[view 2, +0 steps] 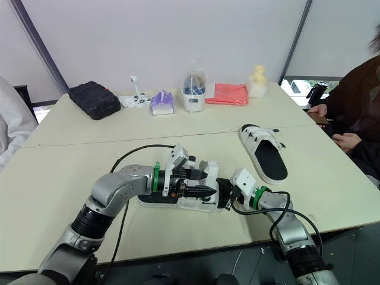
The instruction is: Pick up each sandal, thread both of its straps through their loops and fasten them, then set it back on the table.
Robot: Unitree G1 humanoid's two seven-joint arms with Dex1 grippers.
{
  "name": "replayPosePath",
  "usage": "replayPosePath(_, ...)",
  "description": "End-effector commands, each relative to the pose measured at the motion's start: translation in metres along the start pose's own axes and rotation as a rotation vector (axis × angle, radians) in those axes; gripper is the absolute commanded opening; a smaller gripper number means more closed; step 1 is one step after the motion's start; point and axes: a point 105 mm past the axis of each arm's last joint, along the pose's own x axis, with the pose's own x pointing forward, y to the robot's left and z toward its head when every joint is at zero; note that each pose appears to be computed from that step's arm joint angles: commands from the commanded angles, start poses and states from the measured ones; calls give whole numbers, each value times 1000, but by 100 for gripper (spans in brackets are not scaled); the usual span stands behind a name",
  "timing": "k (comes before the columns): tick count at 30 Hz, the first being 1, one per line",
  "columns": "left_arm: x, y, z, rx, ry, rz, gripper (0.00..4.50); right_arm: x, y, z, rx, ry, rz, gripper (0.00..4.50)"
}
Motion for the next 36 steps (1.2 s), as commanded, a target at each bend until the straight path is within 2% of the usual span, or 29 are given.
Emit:
replayPosePath(1,5,-9,-1,40,13,-36,363,-3,28,-50,99,184,68,0)
replayPosePath(3,8,-11,-2,48,17,-43,363,-3,28,-50,98,184,69,0)
replayPosePath(6,14,-10,-1,72,13,-26,284,-2,29,-50,99,183,68,0)
replayPosePath(11,16,-6,5,46,-21,-15,34,-2,29,-51,101,184,67,0)
replayPosePath(12,16,-6,5,44,-23,-15,8,-2,29,-51,101,184,67,0)
replayPosePath(15,14,-5,11,-17,-59,-20,8,-2,29,-51,100,184,67,0)
replayPosePath(22,1,-3,35,-359,-220,-128,8,-1,30,-51,99,185,76,0)
replayPosePath(26,0,1,29,-409,-225,-114,8,-2,31,-50,100,184,81,0)
replayPosePath(30,4,1,12,-438,-189,-112,8,-2,35,-52,105,188,93,0)
replayPosePath(36,9,2,0,-420,-146,-103,8,-2,35,-51,106,186,94,0)
